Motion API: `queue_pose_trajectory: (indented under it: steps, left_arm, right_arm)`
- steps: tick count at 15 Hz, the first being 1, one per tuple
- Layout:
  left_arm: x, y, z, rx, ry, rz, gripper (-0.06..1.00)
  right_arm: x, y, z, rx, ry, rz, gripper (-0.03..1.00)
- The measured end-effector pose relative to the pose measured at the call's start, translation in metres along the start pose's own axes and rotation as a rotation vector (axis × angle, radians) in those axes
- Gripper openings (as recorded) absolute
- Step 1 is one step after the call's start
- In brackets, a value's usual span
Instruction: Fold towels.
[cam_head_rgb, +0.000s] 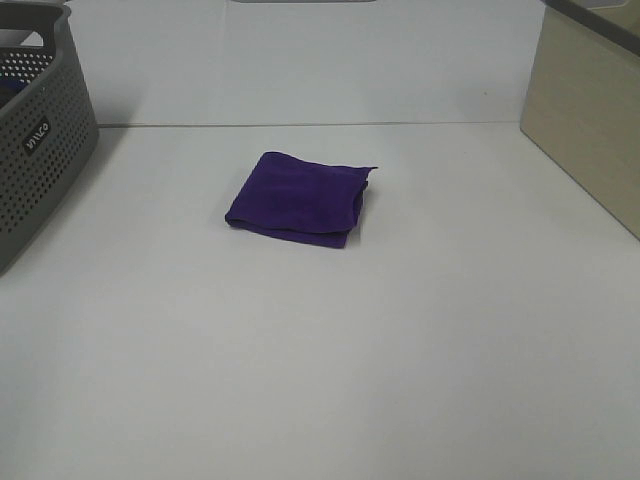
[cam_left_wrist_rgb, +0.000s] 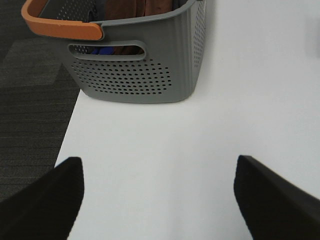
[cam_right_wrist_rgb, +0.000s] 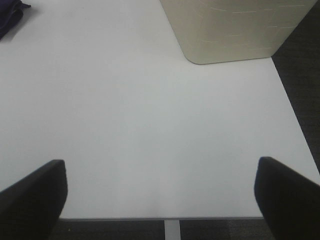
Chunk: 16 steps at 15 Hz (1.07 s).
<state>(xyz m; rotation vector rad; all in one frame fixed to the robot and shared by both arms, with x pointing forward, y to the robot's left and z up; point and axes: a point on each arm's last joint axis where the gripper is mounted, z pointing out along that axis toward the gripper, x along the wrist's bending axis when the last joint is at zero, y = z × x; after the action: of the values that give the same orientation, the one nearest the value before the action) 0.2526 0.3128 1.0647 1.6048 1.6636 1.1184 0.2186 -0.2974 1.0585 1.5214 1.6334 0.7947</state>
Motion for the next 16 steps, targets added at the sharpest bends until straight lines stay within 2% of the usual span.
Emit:
queue_pose_trajectory:
  steps: [3, 6, 9, 16]
  left_arm:
    - [-0.002, -0.016, -0.014, -0.09, -0.007, 0.008, 0.76]
    - [-0.004, -0.016, -0.014, -0.097, -0.059, 0.011, 0.76]
    - [-0.004, -0.016, -0.014, -0.097, -0.069, 0.008, 0.76]
    - [-0.006, -0.016, -0.014, -0.098, -0.085, 0.0, 0.76]
  right_arm:
    - [0.0, -0.001, 0.006, -0.008, -0.001, -0.012, 0.99]
    - [0.001, 0.002, 0.007, -0.043, 0.016, -0.006, 0.99]
    - [0.003, 0.003, 0.014, -0.082, 0.04, -0.003, 0.99]
    - [0.003, 0.003, 0.015, -0.089, 0.045, 0.001, 0.99]
